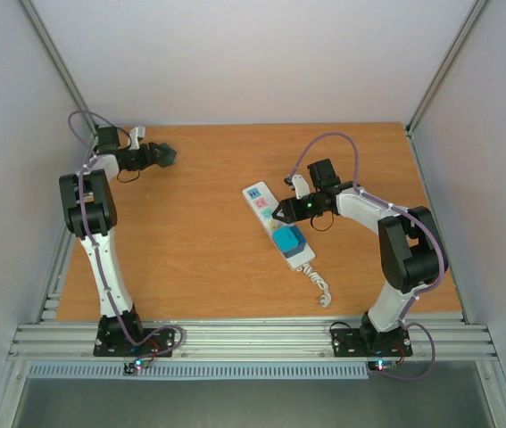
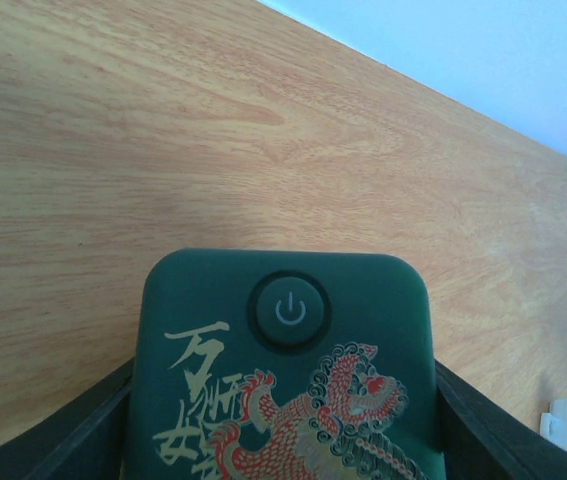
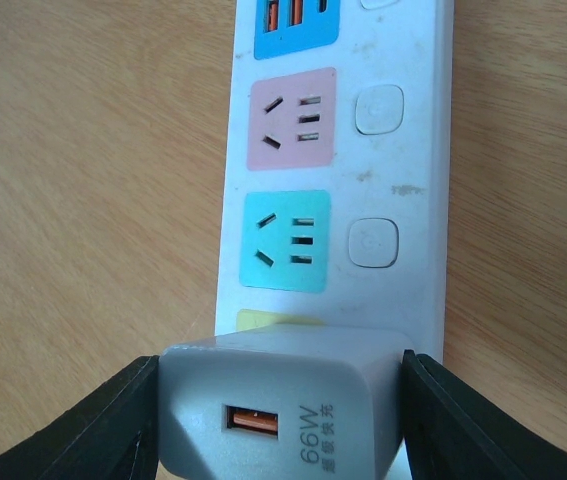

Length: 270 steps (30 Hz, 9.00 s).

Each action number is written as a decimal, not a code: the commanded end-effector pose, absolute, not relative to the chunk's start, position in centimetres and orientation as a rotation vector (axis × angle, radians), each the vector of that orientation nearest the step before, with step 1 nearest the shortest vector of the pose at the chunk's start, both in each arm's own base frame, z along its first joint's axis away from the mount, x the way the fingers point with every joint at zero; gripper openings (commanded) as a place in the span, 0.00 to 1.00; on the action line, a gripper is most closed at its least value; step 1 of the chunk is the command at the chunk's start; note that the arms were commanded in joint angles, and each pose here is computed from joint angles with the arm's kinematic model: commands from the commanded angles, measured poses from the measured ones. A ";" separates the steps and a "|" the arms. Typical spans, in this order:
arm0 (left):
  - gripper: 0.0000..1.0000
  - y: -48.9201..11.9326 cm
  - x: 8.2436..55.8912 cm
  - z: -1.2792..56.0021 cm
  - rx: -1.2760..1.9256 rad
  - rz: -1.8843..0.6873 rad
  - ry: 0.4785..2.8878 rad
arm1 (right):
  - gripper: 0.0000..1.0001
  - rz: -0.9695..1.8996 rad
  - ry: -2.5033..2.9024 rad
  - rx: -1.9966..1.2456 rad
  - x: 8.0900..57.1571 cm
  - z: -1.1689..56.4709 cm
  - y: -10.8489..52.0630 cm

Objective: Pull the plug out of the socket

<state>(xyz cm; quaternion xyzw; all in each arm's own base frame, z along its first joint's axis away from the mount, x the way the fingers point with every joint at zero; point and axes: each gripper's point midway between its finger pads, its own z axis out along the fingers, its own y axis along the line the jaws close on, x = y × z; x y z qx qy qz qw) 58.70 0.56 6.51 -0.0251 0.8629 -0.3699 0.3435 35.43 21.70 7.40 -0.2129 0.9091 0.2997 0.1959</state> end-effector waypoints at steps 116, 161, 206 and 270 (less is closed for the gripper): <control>1.00 -20.1 34.4 17.8 1.310 -0.538 1.826 | 0.91 0.915 1.876 -0.995 26.4 16.0 26.2; 0.55 -29.0 26.0 16.3 1.580 0.025 0.905 | 0.92 0.752 1.700 -1.188 24.3 12.5 24.9; 0.15 -28.2 26.2 13.8 1.969 -0.422 1.436 | 0.95 0.944 1.658 -1.141 25.6 13.6 29.6; 0.18 -26.4 26.2 14.6 1.878 -0.619 1.558 | 0.67 0.998 1.630 -1.222 26.5 9.1 32.8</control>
